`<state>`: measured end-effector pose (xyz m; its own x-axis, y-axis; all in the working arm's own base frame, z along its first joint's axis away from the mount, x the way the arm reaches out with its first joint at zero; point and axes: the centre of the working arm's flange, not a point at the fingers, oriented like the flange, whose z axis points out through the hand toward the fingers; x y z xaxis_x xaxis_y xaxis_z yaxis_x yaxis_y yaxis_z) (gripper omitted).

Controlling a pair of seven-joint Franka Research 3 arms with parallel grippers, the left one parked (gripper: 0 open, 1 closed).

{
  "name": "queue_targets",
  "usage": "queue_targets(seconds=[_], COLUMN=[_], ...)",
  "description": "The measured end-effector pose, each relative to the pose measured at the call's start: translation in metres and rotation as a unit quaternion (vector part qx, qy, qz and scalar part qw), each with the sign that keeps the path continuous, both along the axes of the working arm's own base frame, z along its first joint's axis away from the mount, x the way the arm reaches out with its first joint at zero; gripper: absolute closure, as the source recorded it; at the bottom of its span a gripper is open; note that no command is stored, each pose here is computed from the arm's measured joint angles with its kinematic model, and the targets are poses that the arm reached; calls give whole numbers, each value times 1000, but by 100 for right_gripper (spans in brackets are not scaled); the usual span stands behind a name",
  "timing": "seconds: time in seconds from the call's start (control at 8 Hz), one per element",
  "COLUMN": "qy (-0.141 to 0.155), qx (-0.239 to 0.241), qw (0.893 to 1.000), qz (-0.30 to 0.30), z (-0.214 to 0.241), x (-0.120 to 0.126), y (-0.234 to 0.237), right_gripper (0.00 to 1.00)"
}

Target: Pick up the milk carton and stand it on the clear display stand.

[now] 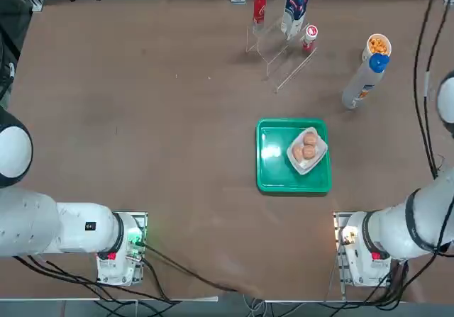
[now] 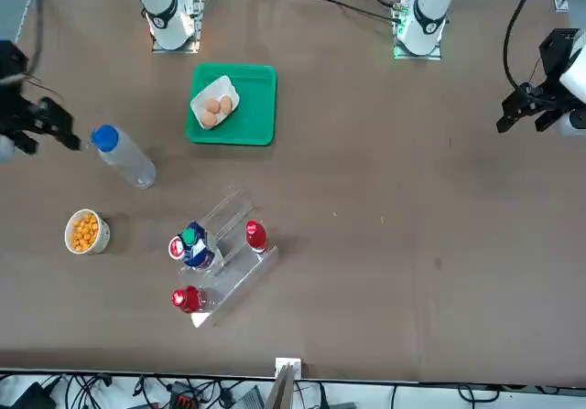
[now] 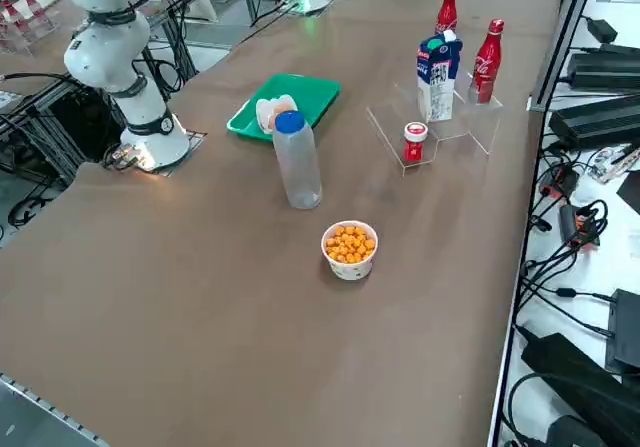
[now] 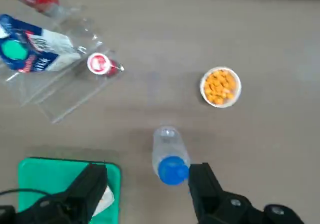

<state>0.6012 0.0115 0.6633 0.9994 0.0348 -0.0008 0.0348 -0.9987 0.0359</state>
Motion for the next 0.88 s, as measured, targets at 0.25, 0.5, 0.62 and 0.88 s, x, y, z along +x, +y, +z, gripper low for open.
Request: queue_targets(seconds=[0.25,0.5,0.62,0.88], qy=[7,11,12,7], qx=[8,12,13,15], qw=[1000,1000,1000,1000], qz=[-27,-25,-24,-21], z=[1,-2,-4,-6], x=[-22,-34,-36,-39], y=[-42,-64,-68,-66], right_gripper=[0,0,0,0])
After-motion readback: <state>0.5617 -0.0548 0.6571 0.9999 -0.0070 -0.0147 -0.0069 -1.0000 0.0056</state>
